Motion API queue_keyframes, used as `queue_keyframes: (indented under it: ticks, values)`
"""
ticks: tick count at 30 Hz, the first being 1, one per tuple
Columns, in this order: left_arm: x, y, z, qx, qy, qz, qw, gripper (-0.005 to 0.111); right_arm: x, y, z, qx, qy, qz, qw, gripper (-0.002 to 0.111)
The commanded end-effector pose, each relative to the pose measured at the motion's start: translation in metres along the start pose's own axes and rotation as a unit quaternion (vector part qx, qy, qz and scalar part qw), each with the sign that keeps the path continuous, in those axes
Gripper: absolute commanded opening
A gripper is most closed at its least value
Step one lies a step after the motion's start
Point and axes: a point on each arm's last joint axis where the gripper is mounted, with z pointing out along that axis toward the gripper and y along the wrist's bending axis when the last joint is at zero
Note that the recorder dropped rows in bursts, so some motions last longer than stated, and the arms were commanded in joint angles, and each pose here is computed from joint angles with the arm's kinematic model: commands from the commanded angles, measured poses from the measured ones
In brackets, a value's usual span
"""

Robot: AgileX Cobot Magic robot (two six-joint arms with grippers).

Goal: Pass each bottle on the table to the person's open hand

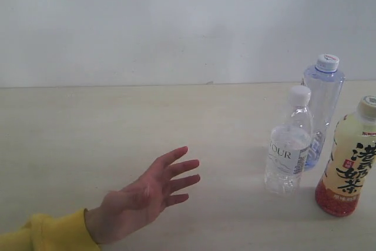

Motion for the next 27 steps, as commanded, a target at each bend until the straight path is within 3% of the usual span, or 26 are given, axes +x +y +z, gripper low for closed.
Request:
queue_keyframes:
  ticks: [1, 4, 5, 7, 10, 12, 16, 20, 23, 27]
  values:
    - [-0.002, 0.000, 0.000, -0.001, -0.005, -0.001, 1.000, 0.004, -0.003, 0.000, -0.001, 0.001, -0.015, -0.002, 1.000, 0.001]
    - [-0.002, 0.000, 0.000, -0.001, -0.005, -0.001, 1.000, 0.004, -0.010, -0.001, -0.001, 0.001, -0.053, 0.044, 0.998, 0.001]
    - [-0.002, 0.000, 0.000, -0.001, -0.005, -0.001, 1.000, 0.004, -0.013, -0.001, -0.001, -0.006, -0.070, 0.174, 0.982, 0.001]
    - [-0.002, 0.000, 0.000, -0.001, -0.005, -0.001, 1.000, 0.004, -0.014, -0.001, -0.001, -0.013, -0.074, 0.281, 0.957, 0.001]
    - [-0.002, 0.000, 0.000, -0.001, -0.005, -0.001, 1.000, 0.004, -0.015, -0.002, -0.002, -0.017, -0.079, 0.340, 0.937, 0.001]
    - [-0.002, 0.000, 0.000, -0.001, -0.005, -0.001, 1.000, 0.004, -0.019, -0.003, -0.003, -0.017, -0.106, 0.324, 0.940, 0.001]
    - [-0.002, 0.000, 0.000, -0.001, -0.005, -0.001, 1.000, 0.004, -0.059, 0.000, -0.008, -0.015, -0.091, 0.157, 0.983, 0.001]
    - [-0.002, 0.000, 0.000, -0.001, -0.005, -0.001, 1.000, 0.004, -0.088, 0.000, 0.007, -0.007, -0.059, 0.079, 0.995, 0.003]
    - [-0.002, 0.000, 0.000, -0.001, -0.005, -0.001, 1.000, 0.004, -0.106, 0.000, 0.025, -0.006, -0.026, 0.015, 1.000, 0.028]
    - [-0.002, 0.000, 0.000, -0.001, -0.005, -0.001, 1.000, 0.004, -0.119, -0.001, 0.056, -0.003, 0.007, 0.007, 1.000, 0.085]
